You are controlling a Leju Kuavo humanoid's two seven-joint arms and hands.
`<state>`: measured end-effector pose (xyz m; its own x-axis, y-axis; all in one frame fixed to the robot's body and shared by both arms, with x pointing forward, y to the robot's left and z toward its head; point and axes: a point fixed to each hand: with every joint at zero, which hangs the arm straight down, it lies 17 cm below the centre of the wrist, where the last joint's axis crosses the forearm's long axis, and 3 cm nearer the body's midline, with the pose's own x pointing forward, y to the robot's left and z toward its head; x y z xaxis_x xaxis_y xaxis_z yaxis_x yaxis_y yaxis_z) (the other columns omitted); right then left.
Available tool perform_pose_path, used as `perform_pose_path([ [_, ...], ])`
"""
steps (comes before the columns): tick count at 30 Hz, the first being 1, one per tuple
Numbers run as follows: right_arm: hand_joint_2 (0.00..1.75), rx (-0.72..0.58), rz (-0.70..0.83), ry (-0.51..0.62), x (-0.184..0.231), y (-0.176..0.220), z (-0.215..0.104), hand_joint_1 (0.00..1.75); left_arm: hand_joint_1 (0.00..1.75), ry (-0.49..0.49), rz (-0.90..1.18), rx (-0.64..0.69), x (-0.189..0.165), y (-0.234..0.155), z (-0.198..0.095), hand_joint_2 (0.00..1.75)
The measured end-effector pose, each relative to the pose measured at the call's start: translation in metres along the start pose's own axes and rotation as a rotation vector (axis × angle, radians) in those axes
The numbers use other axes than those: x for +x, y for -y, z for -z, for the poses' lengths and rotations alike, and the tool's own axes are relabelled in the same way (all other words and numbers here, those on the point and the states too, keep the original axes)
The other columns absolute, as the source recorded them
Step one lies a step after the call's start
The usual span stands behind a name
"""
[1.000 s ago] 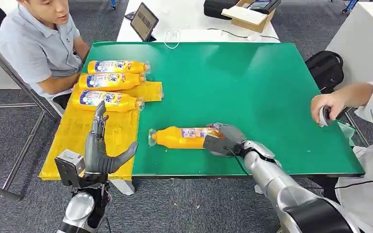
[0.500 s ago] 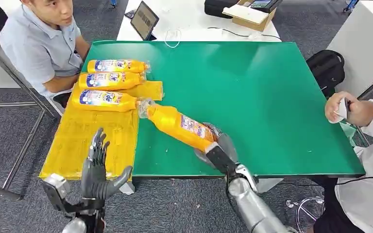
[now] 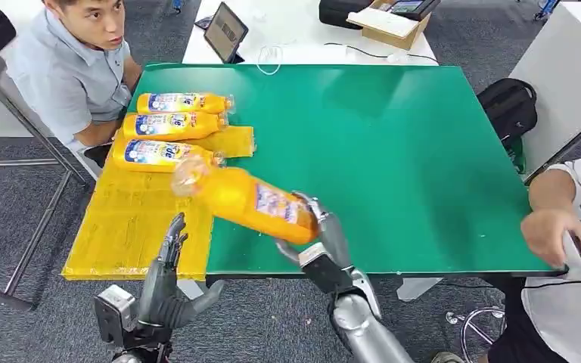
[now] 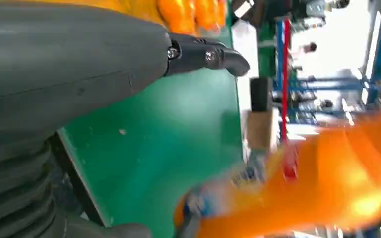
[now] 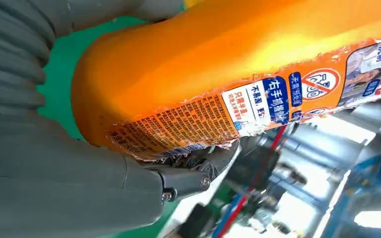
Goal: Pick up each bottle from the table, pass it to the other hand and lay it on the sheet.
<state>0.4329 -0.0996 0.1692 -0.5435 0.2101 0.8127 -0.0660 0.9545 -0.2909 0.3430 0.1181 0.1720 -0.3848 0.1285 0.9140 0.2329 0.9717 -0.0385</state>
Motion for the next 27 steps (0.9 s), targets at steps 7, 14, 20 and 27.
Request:
perform_pose_path([
  [7,1.75,0.15,0.03,0.067,0.023,-0.066,0.004,1.75,0.0,0.02,-0.128,-0.077,0.005,0.017,0.021,1.75],
  [14,1.75,0.274,0.073,0.093,0.043,-0.13,-0.005,1.75,0.0,0.046,-0.23,-0.106,0.016,0.027,0.043,1.75],
  [20,1.75,0.321,0.094,0.079,0.042,-0.147,-0.008,1.75,0.0,0.004,-0.345,-0.101,0.011,0.027,0.048,1.75],
  [27,1.75,0.344,0.111,0.056,0.037,-0.156,-0.008,1.75,1.75,-0.009,-0.367,-0.092,0.006,0.023,0.049,1.75],
])
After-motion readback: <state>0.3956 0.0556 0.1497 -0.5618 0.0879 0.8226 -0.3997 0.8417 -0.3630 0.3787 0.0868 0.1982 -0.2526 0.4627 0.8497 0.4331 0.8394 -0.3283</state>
